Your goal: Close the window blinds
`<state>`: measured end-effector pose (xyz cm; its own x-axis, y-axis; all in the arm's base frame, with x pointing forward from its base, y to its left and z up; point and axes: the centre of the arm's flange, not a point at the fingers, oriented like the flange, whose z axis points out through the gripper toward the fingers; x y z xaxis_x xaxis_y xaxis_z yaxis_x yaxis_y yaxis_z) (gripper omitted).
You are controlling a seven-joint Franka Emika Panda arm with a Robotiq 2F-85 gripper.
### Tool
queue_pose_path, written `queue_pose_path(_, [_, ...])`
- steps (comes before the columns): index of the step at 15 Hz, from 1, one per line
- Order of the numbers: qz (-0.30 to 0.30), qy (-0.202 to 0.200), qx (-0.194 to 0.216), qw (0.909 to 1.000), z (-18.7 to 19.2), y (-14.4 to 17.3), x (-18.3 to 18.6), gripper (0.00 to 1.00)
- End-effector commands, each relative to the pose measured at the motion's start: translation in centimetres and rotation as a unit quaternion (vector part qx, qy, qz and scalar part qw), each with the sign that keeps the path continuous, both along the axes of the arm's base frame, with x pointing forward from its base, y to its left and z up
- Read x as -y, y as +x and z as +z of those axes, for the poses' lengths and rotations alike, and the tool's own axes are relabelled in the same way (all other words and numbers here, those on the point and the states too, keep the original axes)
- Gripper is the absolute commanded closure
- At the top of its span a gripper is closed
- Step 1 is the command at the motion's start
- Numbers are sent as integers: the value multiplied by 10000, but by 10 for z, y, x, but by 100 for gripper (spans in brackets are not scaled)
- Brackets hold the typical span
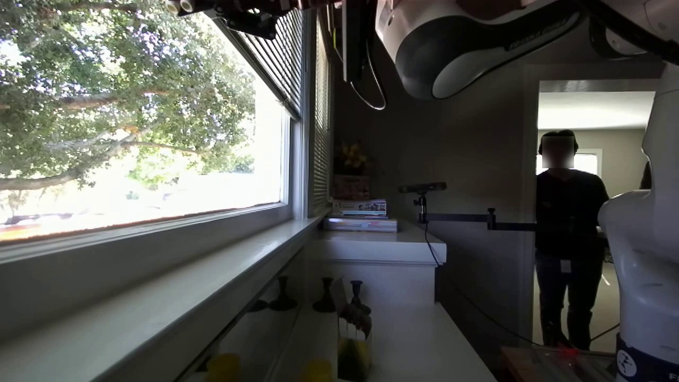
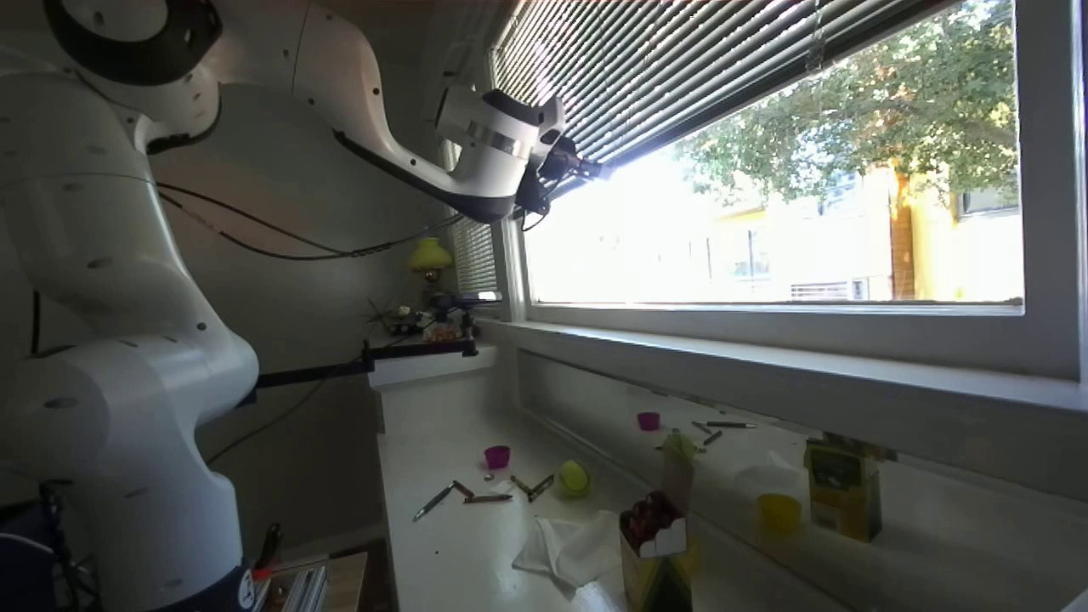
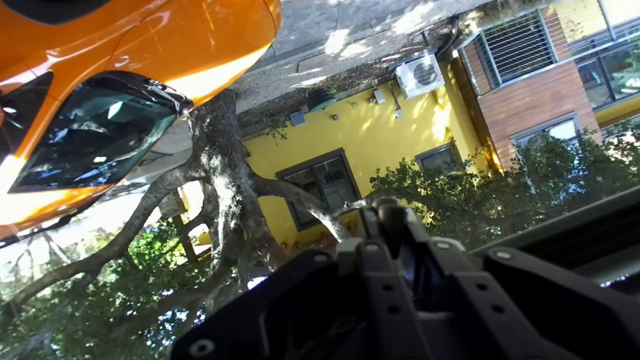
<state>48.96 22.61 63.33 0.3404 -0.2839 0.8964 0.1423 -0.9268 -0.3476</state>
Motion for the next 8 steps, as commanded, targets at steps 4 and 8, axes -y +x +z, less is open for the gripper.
queue_pose_path(4, [59, -229, -280, 9993, 4, -52, 16, 97])
queue_pose_path(8, [313, -365, -242, 9985, 7, -89, 12, 97])
